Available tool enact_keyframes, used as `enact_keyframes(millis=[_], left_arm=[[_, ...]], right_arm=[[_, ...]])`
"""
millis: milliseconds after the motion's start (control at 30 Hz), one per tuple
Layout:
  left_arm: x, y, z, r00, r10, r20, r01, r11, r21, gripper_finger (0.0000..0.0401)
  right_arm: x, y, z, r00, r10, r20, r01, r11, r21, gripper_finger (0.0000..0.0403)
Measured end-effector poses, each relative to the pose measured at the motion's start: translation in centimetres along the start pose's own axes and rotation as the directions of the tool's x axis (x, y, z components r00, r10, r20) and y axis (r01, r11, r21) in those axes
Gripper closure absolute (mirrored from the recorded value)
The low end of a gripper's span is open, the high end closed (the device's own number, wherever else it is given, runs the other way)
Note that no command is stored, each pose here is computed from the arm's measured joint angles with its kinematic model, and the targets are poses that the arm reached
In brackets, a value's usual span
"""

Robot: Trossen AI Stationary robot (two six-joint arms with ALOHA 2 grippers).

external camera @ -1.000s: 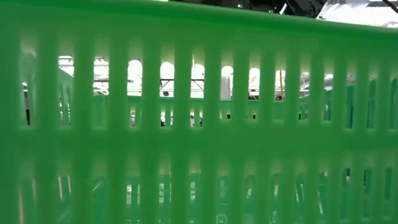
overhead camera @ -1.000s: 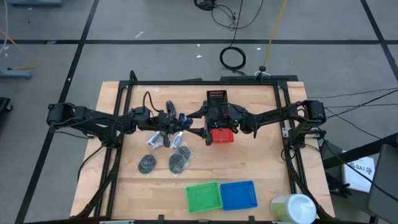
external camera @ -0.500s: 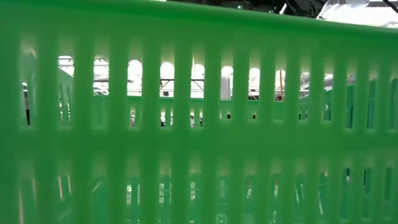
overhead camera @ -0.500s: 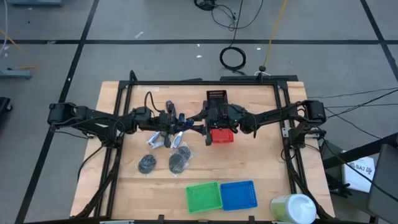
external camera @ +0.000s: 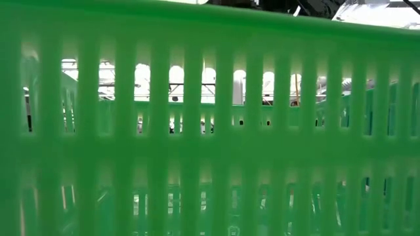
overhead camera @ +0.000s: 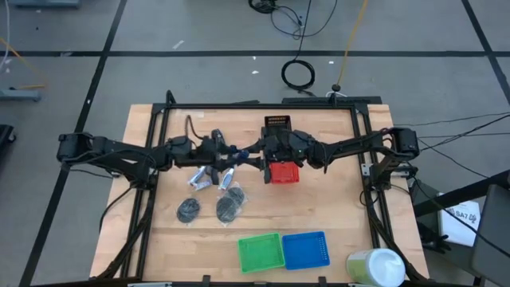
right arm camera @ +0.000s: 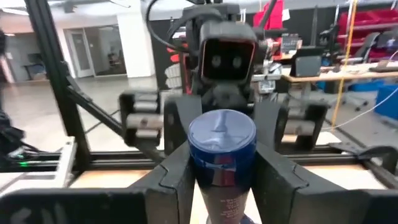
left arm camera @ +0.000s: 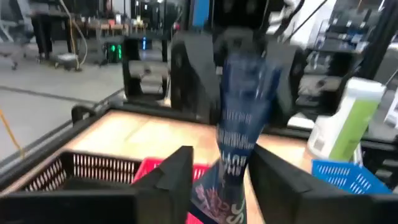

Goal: Pick & Place Travel size toiletries
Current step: Put the left dark blue shave cream into the black bin

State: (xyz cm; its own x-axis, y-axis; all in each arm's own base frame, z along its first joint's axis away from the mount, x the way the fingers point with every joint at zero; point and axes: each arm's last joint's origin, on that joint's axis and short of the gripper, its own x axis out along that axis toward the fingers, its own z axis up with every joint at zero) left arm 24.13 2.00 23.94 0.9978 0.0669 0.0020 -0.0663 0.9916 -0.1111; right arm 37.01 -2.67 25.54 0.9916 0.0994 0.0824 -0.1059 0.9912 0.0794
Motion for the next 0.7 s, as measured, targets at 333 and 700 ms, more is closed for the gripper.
enact_keyframes(millis=[333, 700], left_arm=[[-4.3, 0.0, 3.8, 0.981, 0.166, 0.096, -0.174, 0.982, 0.078, 0.0065], [-7.7, 0.9, 2.8, 0.883, 0.460, -0.092, -0.453, 0.887, 0.088, 0.0028]], right_arm=[[-1.3, -2.2, 0.0, 0.990, -0.076, -0.118, 0.079, 0.997, 0.027, 0.0288], [-9.3, -4.5, -1.8, 0.849, -0.501, -0.169, 0.501, 0.864, -0.049, 0.0288]])
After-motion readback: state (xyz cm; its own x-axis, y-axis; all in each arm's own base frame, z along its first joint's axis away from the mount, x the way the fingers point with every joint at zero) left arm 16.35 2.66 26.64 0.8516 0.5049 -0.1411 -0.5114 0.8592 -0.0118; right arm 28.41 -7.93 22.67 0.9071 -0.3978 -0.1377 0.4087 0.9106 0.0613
